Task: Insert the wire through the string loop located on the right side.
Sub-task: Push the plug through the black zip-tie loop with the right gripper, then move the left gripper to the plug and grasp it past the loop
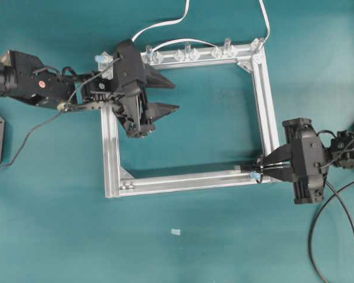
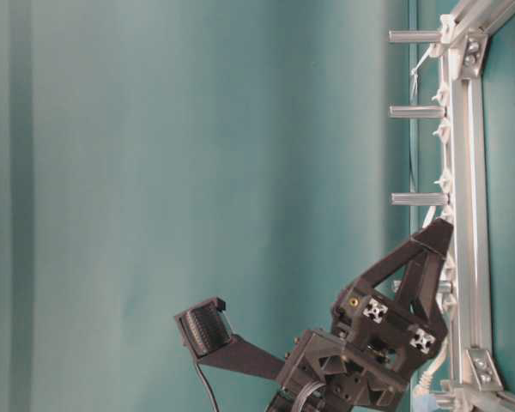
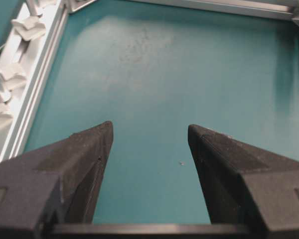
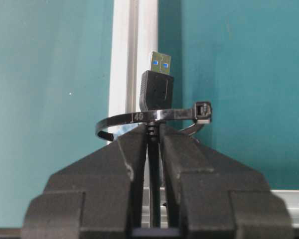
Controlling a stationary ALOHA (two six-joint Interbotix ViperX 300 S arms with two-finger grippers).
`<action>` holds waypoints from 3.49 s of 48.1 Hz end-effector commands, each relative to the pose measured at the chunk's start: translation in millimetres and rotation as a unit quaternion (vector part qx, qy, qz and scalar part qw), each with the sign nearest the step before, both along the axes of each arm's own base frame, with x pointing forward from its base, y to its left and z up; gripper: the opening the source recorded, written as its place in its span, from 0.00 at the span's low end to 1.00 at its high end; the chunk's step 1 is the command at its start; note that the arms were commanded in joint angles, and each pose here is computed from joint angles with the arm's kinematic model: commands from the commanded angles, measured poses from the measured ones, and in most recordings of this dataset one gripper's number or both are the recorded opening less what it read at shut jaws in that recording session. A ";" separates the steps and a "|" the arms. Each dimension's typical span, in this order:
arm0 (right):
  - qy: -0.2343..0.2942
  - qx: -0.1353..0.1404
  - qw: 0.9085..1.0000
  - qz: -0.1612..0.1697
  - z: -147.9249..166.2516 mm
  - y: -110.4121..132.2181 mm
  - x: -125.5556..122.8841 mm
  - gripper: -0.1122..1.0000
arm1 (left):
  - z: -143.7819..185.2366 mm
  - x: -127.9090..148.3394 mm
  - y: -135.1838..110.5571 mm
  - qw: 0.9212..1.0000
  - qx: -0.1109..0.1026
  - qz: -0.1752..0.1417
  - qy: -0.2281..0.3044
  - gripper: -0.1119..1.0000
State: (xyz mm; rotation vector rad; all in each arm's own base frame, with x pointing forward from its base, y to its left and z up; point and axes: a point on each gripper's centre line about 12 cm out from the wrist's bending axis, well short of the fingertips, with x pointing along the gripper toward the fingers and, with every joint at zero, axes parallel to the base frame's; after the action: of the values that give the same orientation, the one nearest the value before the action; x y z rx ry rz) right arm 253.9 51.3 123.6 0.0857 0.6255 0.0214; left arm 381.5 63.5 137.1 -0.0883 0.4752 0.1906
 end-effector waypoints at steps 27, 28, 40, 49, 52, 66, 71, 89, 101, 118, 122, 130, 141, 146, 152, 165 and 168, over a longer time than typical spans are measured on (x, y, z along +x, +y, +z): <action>-0.015 0.001 1.000 -0.001 7.0 0.3 5.2 0.21 | 4.0 15.8 -50.0 0.998 -0.001 -0.065 -0.003 0.68; -0.015 0.001 1.000 -0.001 7.0 0.3 5.2 0.21 | 3.8 16.0 -53.0 0.998 -0.002 -0.069 -0.001 0.68; -0.014 0.001 1.000 -0.002 6.6 0.2 5.2 0.21 | 4.5 19.3 -88.6 0.993 -0.005 -0.113 0.022 0.68; -0.014 0.001 1.000 -0.002 6.5 0.1 4.7 0.21 | 7.0 22.0 -102.7 0.991 -0.006 -0.131 0.030 0.68; -0.013 0.001 1.000 -0.001 6.4 0.2 4.6 0.21 | 7.5 23.0 -104.1 0.991 -0.006 -0.132 0.030 0.68; -0.014 0.001 1.000 -0.001 6.5 0.2 4.7 0.21 | 4.5 38.2 -105.6 0.991 -0.006 -0.132 0.027 0.68; -0.014 0.001 1.000 -0.001 6.5 0.2 4.7 0.21 | 6.3 54.8 -107.4 0.991 -0.005 -0.133 0.017 0.68; -0.018 0.000 1.000 -0.003 7.1 -0.4 5.0 0.21 | -7.3 118.9 -113.6 0.991 -0.005 -0.133 0.010 0.75; -0.022 -0.001 1.000 -0.004 7.5 -1.0 5.1 0.21 | -13.2 138.6 -110.1 0.992 -0.006 -0.128 0.007 0.81; -0.022 -0.002 1.000 -0.005 7.5 -1.0 5.1 0.21 | -5.4 146.0 -103.5 0.993 -0.004 -0.122 -0.004 0.80; -0.021 -0.003 1.000 -0.004 6.8 -1.2 4.7 0.21 | -4.2 146.8 -103.5 0.992 -0.004 -0.122 -0.006 0.80; -0.018 -0.002 1.000 -0.005 5.3 -1.7 2.8 0.21 | -1.6 148.4 -105.3 0.992 -0.004 -0.124 -0.010 0.77; -0.018 -0.002 1.000 -0.005 5.1 -1.7 2.9 0.21 | -3.7 149.2 -112.8 0.991 -0.004 -0.130 -0.009 0.40; -0.022 -0.004 1.000 -0.006 5.5 -2.3 2.6 0.21 | -6.5 150.1 -118.7 0.991 -0.005 -0.136 -0.007 0.30; -0.026 -0.004 1.000 -0.008 6.3 -2.8 3.2 0.21 | -4.4 154.2 -121.6 0.990 -0.005 -0.138 -0.010 0.30; -0.024 -0.007 1.000 -0.008 4.7 -3.3 1.9 0.21 | -3.5 155.3 -121.0 0.991 -0.006 -0.137 -0.004 0.30; -0.025 -0.008 1.000 -0.008 4.8 -3.5 1.8 0.21 | -4.0 154.9 -121.9 0.990 -0.005 -0.139 -0.002 0.30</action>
State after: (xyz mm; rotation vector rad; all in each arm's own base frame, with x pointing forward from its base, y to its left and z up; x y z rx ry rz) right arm 252.4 49.2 123.3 0.0749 0.6054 0.0121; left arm 530.4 -48.7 113.5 -0.0323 0.5251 -0.0664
